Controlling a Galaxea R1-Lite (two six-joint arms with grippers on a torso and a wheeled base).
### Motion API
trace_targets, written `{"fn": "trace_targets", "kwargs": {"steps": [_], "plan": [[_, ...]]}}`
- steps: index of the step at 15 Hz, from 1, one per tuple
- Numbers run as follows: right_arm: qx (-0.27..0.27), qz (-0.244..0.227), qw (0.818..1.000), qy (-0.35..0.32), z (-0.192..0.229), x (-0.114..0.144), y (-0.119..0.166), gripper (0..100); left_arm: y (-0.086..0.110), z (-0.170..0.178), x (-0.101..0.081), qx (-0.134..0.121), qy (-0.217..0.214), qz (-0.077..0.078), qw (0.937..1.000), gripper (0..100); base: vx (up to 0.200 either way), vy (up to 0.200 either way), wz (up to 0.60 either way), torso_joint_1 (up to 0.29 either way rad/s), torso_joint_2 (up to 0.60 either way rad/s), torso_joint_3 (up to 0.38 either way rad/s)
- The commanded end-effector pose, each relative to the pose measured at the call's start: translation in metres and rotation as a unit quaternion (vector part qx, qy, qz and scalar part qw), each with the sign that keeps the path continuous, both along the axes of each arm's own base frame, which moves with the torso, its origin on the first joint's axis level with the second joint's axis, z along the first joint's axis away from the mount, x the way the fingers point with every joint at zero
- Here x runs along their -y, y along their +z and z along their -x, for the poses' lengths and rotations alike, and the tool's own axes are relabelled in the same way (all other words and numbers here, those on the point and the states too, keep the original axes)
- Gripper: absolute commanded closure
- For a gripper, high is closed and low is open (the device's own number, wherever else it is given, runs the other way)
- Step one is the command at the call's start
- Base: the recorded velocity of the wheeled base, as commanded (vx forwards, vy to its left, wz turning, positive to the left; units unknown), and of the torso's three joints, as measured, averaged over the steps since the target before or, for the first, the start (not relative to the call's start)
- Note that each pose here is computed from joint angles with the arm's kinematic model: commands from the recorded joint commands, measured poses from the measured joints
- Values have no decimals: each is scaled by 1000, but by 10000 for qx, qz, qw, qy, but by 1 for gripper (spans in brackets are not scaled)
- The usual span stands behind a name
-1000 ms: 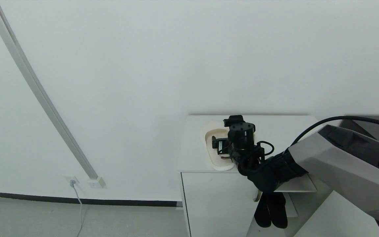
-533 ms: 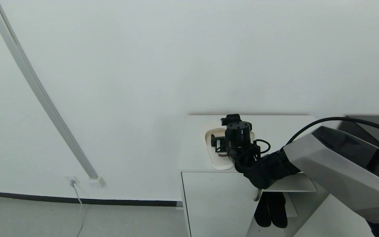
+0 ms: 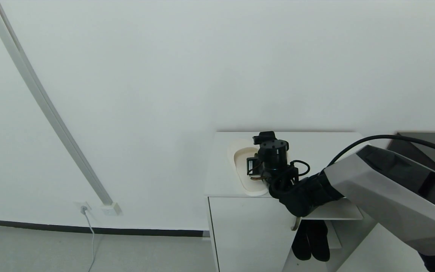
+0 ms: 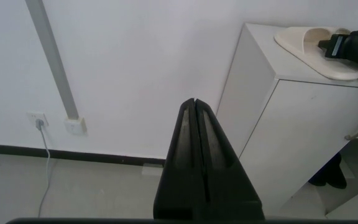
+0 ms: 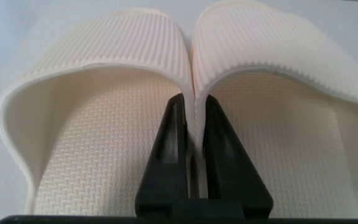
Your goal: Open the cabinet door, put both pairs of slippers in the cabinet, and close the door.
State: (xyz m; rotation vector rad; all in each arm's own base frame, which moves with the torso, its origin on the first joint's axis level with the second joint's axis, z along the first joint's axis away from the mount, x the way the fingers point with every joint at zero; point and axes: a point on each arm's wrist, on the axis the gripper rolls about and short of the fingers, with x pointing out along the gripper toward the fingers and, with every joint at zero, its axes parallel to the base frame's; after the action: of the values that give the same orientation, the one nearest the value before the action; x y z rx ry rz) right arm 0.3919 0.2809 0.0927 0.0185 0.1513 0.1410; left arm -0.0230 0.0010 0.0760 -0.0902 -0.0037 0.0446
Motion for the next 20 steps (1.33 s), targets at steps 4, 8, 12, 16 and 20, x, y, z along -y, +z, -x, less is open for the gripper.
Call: {"fn": "trace_targets", "kwargs": {"steps": [4,8,12,16,20], "plan": [[183,-137,9997,81,17,2,31,100,0,0,0,-1,-1,1,10000,100,0,0,0,0,0,0],[158,-161,9990,392,59,18,61,100,0,0,0,-1,-9,1,10000,100,0,0,0,0,0,0],[68,-119,9963,843,111,32,70,100,0,0,0,-1,-9,1,10000,100,0,0,0,0,0,0],[-273,91,9903,1357,154,59,59,100,0,0,0,7,-1,1,10000,100,0,0,0,0,0,0],[-363,45,9824,1832,173,74,61,100,0,0,0,-1,-9,1,10000,100,0,0,0,0,0,0]]}}
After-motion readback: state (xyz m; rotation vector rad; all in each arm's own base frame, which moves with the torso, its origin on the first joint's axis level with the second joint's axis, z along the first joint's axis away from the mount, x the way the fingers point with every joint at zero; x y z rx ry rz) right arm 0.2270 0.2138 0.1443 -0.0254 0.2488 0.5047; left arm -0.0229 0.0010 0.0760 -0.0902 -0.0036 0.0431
